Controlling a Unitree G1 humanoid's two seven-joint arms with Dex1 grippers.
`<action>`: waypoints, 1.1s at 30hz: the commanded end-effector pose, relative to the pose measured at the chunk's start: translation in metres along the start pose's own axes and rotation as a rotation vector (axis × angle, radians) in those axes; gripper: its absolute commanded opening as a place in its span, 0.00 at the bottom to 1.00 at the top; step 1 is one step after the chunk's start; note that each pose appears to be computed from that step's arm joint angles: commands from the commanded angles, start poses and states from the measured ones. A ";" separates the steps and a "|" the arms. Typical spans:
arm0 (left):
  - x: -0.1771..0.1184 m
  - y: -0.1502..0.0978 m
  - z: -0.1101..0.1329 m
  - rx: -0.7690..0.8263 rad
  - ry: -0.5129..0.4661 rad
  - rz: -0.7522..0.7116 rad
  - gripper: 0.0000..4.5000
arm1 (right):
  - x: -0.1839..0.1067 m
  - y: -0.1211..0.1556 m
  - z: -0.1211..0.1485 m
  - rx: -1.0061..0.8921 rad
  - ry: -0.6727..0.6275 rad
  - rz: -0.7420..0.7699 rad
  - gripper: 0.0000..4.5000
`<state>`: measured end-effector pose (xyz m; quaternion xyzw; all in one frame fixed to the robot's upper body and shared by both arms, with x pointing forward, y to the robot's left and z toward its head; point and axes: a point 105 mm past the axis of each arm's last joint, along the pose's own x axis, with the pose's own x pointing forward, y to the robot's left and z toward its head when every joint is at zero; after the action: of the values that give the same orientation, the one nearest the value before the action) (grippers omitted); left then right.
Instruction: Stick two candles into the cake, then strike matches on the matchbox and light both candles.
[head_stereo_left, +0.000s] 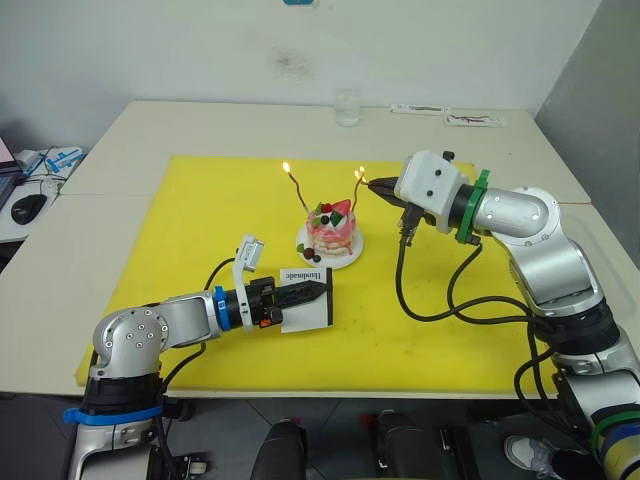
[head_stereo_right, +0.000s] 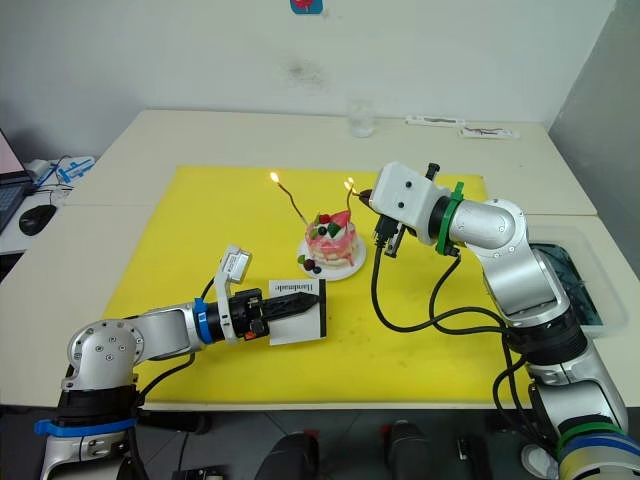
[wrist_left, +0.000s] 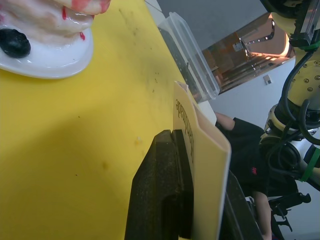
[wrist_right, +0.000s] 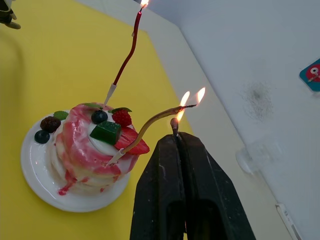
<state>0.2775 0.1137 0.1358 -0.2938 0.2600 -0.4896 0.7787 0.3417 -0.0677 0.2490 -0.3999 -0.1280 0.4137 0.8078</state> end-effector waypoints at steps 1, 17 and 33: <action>0.000 -0.005 0.006 0.020 -0.018 -0.027 0.00 | -0.004 -0.008 0.012 -0.045 -0.034 -0.025 0.01; 0.000 -0.006 0.008 0.027 -0.009 -0.033 0.00 | -0.015 -0.009 0.016 -0.047 -0.031 -0.033 0.01; 0.019 -0.022 0.007 0.032 0.019 -0.137 0.00 | -0.117 -0.022 -0.042 0.170 0.290 -0.315 0.01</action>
<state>0.2798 0.0971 0.1436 -0.2995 0.2554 -0.5256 0.7542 0.3092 -0.1728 0.2368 -0.3614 -0.0189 0.2724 0.8915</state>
